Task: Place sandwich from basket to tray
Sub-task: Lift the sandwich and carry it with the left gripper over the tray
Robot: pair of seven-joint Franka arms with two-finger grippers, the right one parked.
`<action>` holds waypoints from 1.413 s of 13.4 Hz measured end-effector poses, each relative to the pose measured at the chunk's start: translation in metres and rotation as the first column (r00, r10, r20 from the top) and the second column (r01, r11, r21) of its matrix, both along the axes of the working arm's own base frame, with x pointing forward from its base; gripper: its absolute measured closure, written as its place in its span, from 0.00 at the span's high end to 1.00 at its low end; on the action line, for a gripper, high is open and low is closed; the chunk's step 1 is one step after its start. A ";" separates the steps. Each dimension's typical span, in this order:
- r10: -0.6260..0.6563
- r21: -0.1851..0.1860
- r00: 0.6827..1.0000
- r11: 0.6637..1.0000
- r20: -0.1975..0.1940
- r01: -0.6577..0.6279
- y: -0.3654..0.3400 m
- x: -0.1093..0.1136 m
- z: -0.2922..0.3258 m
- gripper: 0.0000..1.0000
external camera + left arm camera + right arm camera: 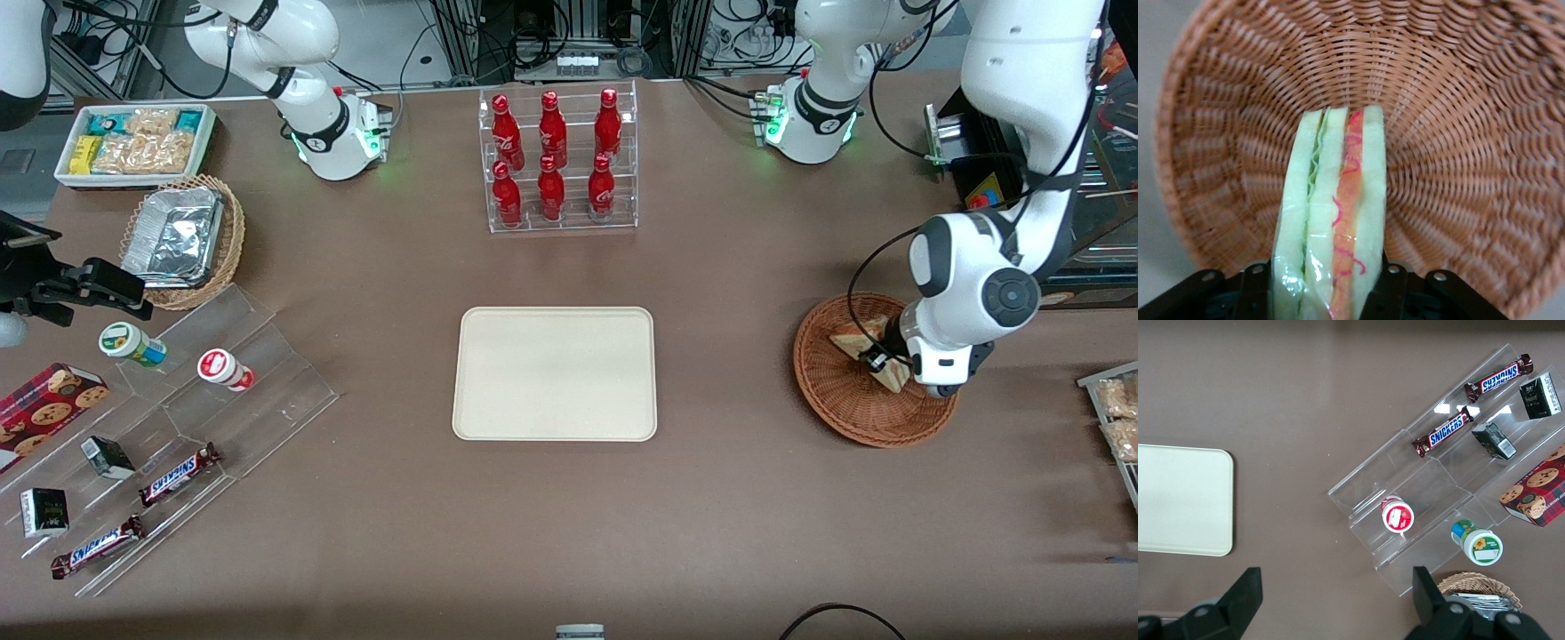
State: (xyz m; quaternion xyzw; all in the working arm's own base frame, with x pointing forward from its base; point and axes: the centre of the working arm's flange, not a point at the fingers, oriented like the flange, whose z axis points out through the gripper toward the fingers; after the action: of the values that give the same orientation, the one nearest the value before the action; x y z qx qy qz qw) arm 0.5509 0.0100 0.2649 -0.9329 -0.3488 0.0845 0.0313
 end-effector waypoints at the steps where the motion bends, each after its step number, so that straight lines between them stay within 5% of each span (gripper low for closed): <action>1: -0.023 -0.005 1.000 1.000 -0.013 0.023 -0.002 0.005 0.025 0.48; 6: -0.188 -0.010 0.981 0.982 0.043 0.189 -0.092 0.035 0.102 0.42; 12: -0.407 -0.029 0.913 0.913 0.021 0.407 -0.269 0.057 0.033 0.39; 14: -0.432 -0.065 0.898 0.897 0.075 0.437 -0.315 0.059 0.011 0.38; 16: -0.460 -0.094 0.875 0.875 0.150 0.475 -0.356 0.053 -0.001 0.37; 19: -0.544 -0.115 0.822 0.817 0.170 0.565 -0.427 0.018 -0.017 0.36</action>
State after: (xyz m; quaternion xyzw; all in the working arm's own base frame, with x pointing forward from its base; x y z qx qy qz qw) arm 0.5687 -0.4174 0.2474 -0.9968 -0.0550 0.0386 -0.0430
